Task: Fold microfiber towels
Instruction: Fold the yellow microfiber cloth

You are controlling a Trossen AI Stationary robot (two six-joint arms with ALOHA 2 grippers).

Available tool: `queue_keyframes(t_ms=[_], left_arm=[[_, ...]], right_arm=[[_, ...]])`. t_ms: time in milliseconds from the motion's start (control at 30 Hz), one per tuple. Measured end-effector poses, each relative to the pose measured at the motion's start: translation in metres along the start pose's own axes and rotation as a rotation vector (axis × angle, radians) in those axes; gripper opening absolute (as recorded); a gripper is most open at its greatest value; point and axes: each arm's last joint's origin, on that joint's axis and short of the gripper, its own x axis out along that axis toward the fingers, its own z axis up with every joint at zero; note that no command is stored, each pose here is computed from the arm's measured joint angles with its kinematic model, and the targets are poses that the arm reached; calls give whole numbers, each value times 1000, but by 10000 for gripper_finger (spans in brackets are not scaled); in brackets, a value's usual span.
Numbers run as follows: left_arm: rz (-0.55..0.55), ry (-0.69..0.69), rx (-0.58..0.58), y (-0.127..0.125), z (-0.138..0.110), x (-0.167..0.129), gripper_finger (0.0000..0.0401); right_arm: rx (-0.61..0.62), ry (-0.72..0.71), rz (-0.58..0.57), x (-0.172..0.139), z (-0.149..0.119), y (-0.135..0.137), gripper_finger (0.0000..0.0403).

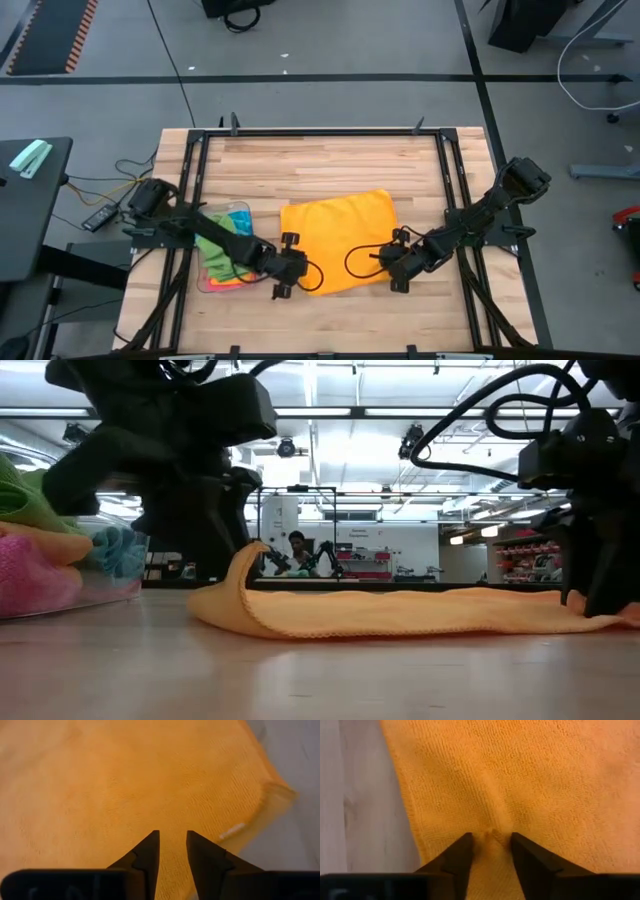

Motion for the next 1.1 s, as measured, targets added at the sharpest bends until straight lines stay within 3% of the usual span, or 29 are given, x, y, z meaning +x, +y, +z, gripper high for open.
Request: queue_keyframes(t_ms=[233,400,567,933,1100], left_arm=[[-9,0,48,-7,-1,-2,92],[-6,7,50,-7,-2,-2,82],[-7,6,36,-7,-2,-2,78],[-12,-22,-37,-7,1,-2,77],[-14,-30,-107,-7,2,-2,73]], right_arm=[[6,1,-1,0,0,0,65],[9,19,26,-1,0,1,46],[34,29,42,-1,0,1,67],[74,84,140,-4,3,7,167],[56,92,175,-13,11,15,174]])
